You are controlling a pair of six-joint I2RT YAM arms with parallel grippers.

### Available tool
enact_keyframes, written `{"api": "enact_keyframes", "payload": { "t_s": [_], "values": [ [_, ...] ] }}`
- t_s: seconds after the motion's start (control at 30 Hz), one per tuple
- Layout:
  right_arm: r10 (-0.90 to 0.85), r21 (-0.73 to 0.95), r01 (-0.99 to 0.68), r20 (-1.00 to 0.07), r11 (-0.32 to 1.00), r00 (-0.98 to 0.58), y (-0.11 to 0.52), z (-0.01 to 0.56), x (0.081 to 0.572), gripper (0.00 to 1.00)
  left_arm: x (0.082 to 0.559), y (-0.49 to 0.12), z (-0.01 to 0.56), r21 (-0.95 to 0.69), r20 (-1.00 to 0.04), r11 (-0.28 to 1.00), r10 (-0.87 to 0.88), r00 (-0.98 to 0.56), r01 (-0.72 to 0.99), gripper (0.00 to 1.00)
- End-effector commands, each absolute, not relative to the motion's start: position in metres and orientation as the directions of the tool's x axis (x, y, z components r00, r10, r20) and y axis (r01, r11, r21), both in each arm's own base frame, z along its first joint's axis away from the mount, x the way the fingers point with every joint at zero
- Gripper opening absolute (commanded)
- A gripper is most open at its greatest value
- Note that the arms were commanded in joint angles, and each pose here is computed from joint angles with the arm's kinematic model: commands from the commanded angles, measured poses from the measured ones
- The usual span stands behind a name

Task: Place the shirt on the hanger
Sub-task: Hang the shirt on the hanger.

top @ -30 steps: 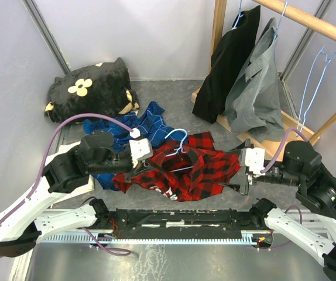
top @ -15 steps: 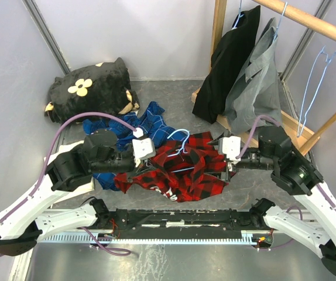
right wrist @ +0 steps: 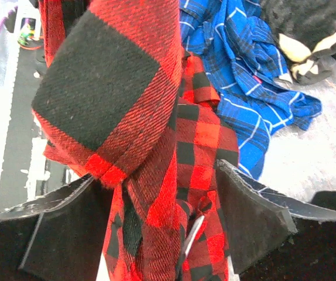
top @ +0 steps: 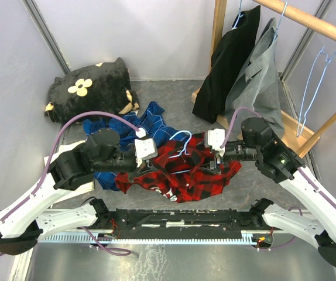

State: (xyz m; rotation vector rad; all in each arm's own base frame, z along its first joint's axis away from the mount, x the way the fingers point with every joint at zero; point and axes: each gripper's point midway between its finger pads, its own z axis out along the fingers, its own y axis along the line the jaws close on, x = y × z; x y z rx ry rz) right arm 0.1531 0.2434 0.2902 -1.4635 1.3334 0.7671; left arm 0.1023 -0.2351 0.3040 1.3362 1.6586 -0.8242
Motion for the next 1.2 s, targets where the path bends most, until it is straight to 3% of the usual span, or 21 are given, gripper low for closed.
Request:
{"api": "enact_keyframes", "payload": {
  "t_s": [0.0,0.1,0.17,0.2,0.53,0.7,0.83,1.1,1.13,1.17],
  "values": [
    [-0.253,-0.233,-0.972,-0.942,0.026,0.219,0.257,0.325,0.145,0.72,0.095,-0.238,0.332,0.032,-0.934,0.176,0.355,-0.033,0.984,0.03],
    [-0.265,-0.183,-0.983,-0.948,0.008,0.174,0.260,0.326,0.145,0.56,0.093,-0.236,0.332,0.033,-0.935,0.172,0.354,-0.031,0.985,0.03],
    [-0.263,-0.177,-0.984,-0.950,0.009,0.169,0.261,0.329,0.147,0.30,0.092,-0.235,0.332,0.032,-0.935,0.171,0.352,-0.030,0.985,0.03],
    [-0.253,-0.177,-0.984,-0.953,0.016,0.167,0.262,0.331,0.149,0.23,0.090,-0.233,0.331,0.031,-0.935,0.170,0.352,-0.032,0.985,0.03],
    [-0.191,-0.153,-0.988,-0.970,0.000,0.150,0.260,0.343,0.142,0.20,0.087,-0.221,0.323,0.029,-0.929,0.197,0.367,-0.046,0.980,0.03],
    [-0.207,-0.117,-0.993,-0.971,-0.029,0.120,0.256,0.339,0.131,0.02,0.090,-0.215,0.327,0.047,-0.934,0.231,0.356,-0.039,0.972,0.03],
    [-0.249,-0.099,-0.995,-0.964,0.008,0.094,0.247,0.336,0.129,0.00,0.095,-0.216,0.331,0.051,-0.941,0.259,0.337,-0.041,0.964,0.05],
    [-0.307,-0.061,-0.955,-0.951,0.290,-0.033,0.222,0.355,0.154,0.00,0.134,-0.206,0.360,0.076,-0.970,0.492,0.236,-0.049,0.867,0.56],
    [-0.312,-0.049,-0.943,-0.948,0.329,-0.059,0.219,0.358,0.158,0.00,0.142,-0.201,0.368,0.080,-0.975,0.539,0.215,-0.045,0.838,0.71],
    [-0.313,-0.051,-0.932,-0.947,0.358,-0.069,0.216,0.364,0.162,0.00,0.147,-0.195,0.378,0.079,-0.981,0.583,0.188,-0.039,0.809,0.77]
  ]
}}
